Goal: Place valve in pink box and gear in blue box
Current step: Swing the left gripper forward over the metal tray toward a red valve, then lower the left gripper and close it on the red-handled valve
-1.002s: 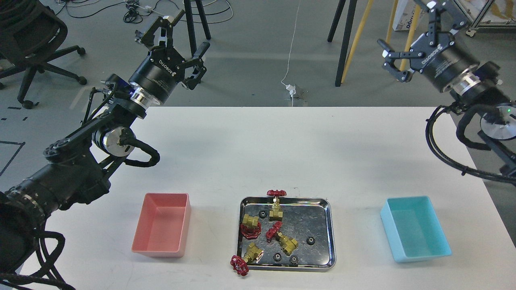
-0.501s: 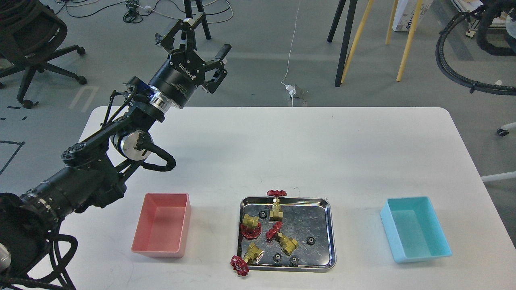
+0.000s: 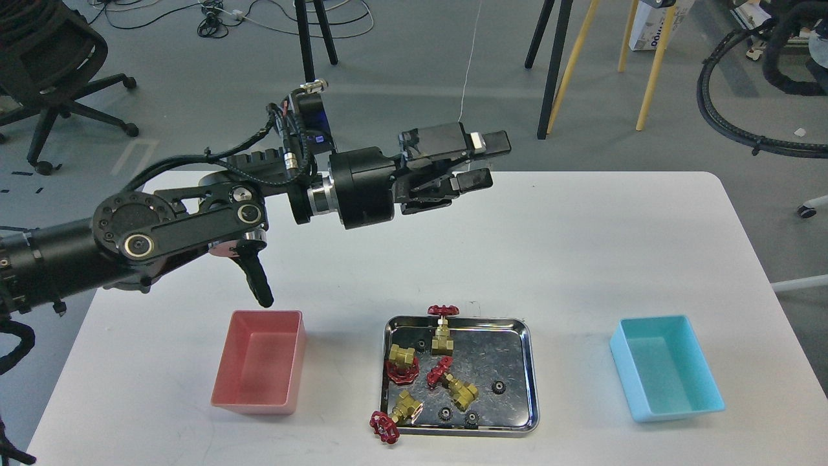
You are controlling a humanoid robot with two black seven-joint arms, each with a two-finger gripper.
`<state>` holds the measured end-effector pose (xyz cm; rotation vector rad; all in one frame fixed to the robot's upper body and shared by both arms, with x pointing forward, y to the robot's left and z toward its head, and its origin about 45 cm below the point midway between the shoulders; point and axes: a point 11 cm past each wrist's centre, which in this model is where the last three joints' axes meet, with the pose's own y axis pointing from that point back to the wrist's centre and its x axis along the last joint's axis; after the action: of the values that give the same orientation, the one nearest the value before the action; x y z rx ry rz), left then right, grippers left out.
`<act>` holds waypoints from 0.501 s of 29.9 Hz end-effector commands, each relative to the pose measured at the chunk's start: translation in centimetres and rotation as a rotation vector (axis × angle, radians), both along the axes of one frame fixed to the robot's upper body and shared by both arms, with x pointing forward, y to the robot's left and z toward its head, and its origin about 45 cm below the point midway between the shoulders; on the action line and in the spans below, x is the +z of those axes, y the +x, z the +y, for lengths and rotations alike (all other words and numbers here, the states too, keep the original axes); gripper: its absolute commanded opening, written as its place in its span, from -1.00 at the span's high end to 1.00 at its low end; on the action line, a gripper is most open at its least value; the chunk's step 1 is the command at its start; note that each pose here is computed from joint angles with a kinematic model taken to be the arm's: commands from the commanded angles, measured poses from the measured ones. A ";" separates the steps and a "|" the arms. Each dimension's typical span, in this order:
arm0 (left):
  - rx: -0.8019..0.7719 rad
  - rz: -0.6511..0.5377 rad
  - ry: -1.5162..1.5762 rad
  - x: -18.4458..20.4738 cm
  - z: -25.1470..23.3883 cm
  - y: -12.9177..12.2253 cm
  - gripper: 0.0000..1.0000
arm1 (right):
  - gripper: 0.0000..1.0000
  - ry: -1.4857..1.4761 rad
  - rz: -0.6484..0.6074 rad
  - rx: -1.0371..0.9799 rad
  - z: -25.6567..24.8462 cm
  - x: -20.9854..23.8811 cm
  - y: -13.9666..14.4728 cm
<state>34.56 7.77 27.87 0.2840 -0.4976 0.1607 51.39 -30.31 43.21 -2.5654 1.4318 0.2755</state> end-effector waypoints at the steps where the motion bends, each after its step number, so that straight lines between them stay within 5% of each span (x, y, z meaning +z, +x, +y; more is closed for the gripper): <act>1: -0.102 -0.187 0.216 0.0 0.4 -1.2 -0.67 | -0.99 0.003 0.023 -0.017 -0.7 -1.2 -0.1; 9: -0.415 -0.534 0.547 -4.9 1.1 -3.6 -0.67 | -0.99 0.001 0.064 -0.070 -2.7 -3.4 -0.1; 15: -0.523 -0.609 0.591 -8.0 1.2 -4.7 -0.67 | -0.99 0.002 0.070 -0.085 -3.2 -3.7 -0.1</act>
<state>30.22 8.98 20.97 0.6819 -1.1865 -0.4071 51.36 -33.46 39.79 -2.5105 1.5554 0.3506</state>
